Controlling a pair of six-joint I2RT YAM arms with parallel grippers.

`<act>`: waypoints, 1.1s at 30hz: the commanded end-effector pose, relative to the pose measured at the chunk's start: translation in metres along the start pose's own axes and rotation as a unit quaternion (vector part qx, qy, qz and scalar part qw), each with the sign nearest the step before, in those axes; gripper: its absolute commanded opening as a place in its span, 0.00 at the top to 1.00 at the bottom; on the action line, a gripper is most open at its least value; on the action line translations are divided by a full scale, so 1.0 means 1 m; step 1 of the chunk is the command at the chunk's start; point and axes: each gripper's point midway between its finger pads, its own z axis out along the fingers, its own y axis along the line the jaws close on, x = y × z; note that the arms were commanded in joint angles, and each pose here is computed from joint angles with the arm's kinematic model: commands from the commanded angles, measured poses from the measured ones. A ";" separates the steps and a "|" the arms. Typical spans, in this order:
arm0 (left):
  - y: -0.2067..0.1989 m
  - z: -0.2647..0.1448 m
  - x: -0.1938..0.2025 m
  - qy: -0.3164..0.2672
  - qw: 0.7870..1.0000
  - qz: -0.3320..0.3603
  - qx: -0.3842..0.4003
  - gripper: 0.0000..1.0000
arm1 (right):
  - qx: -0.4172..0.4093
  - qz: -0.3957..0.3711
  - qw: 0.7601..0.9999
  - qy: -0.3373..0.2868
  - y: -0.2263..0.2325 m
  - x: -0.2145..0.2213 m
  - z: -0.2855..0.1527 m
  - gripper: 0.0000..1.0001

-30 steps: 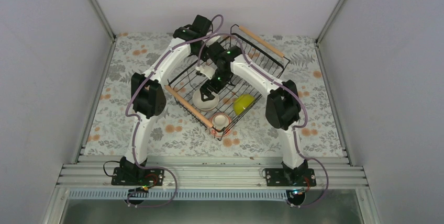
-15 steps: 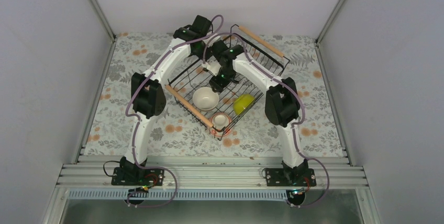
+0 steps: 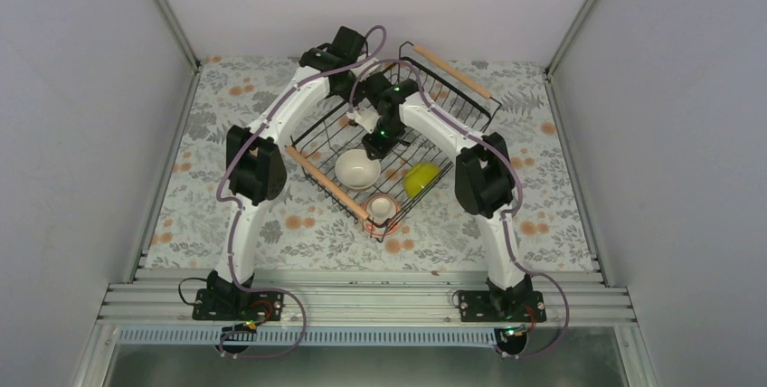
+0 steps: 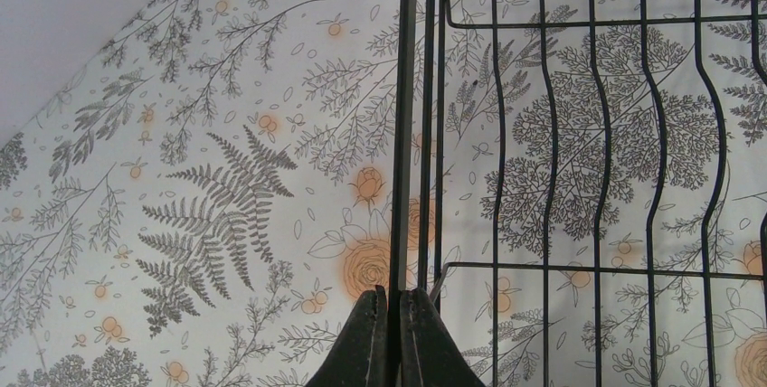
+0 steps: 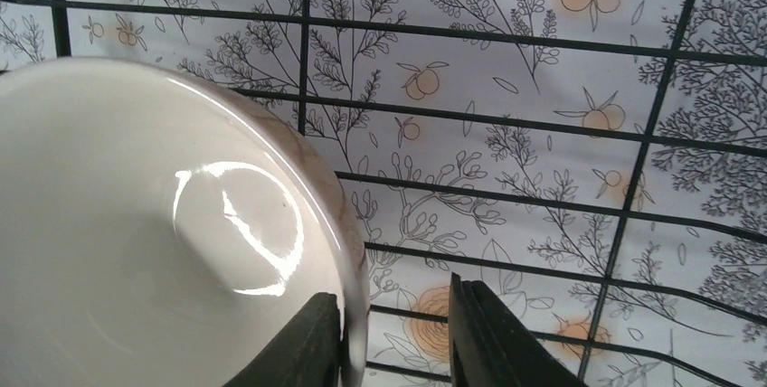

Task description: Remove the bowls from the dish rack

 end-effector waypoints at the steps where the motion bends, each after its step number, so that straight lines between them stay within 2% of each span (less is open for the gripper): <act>1: 0.009 -0.010 -0.015 -0.025 0.999 0.007 -0.035 0.98 | -0.008 -0.001 1.000 0.011 0.003 -0.001 0.014 0.74; 4: 0.009 -0.007 -0.015 -0.024 0.999 0.006 -0.037 0.98 | -0.013 -0.002 1.000 0.012 0.006 -0.001 0.013 0.80; 8: 0.011 -0.007 -0.017 -0.025 0.999 0.005 -0.041 0.98 | -0.011 -0.006 1.000 0.018 0.008 0.002 0.016 0.81; 13: 0.014 -0.007 -0.017 -0.026 0.998 0.006 -0.050 0.98 | -0.011 -0.009 1.000 0.013 0.011 -0.001 0.013 0.96; 20: 0.027 0.000 -0.010 -0.018 0.997 0.002 -0.070 0.98 | -0.008 -0.015 1.000 -0.011 0.019 0.001 -0.019 0.96; 24: 0.039 0.002 -0.007 -0.017 0.997 -0.004 -0.078 0.98 | 0.009 -0.018 0.999 -0.045 0.019 0.002 -0.054 0.96; 33: 0.059 0.003 0.001 -0.012 0.995 -0.011 -0.099 0.98 | 0.047 0.012 0.995 -0.087 -0.013 0.017 -0.107 0.97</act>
